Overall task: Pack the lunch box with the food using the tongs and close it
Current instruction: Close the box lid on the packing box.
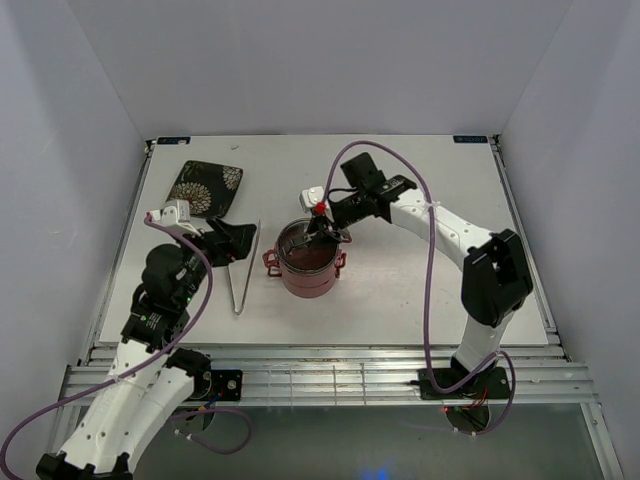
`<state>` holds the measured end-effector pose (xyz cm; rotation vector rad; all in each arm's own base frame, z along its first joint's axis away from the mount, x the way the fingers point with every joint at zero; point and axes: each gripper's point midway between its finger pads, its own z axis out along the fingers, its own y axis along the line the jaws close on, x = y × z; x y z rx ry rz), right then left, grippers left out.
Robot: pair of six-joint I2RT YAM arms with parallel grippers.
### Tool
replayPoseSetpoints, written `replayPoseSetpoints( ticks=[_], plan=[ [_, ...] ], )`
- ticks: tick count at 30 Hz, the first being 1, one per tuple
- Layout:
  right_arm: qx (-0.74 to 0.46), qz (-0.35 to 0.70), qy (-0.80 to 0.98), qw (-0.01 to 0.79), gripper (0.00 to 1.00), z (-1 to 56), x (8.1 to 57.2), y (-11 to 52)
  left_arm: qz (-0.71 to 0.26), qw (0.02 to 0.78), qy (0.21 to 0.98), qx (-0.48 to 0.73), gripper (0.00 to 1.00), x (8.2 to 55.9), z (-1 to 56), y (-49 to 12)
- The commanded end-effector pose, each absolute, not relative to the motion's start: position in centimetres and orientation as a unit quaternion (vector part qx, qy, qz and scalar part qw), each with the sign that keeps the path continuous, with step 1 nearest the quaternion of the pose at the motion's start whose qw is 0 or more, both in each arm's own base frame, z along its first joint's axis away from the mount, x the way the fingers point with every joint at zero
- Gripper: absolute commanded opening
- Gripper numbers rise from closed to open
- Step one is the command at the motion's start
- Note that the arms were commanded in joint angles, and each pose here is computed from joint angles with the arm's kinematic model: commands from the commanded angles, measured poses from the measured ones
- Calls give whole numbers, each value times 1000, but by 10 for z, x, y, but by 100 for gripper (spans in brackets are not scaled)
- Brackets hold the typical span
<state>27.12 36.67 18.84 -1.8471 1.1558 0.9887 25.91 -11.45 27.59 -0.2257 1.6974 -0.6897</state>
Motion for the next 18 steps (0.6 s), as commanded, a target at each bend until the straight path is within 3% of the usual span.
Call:
replayPoseSetpoints(
  ticks=[1,7,15,18],
  plan=[
    [-727,349,432,403,23,210,280,369,-299,610,726,-103,98,256,287,-111],
    [-720,358,427,412,21,222,264,374,-296,611,726,-109,98,255,288,-108],
    [-694,366,433,444,8,236,258,373,-298,610,725,-115,98,252,289,-107],
    [-673,380,445,451,8,245,255,374,-299,609,725,-115,98,252,289,-107]
  ],
)
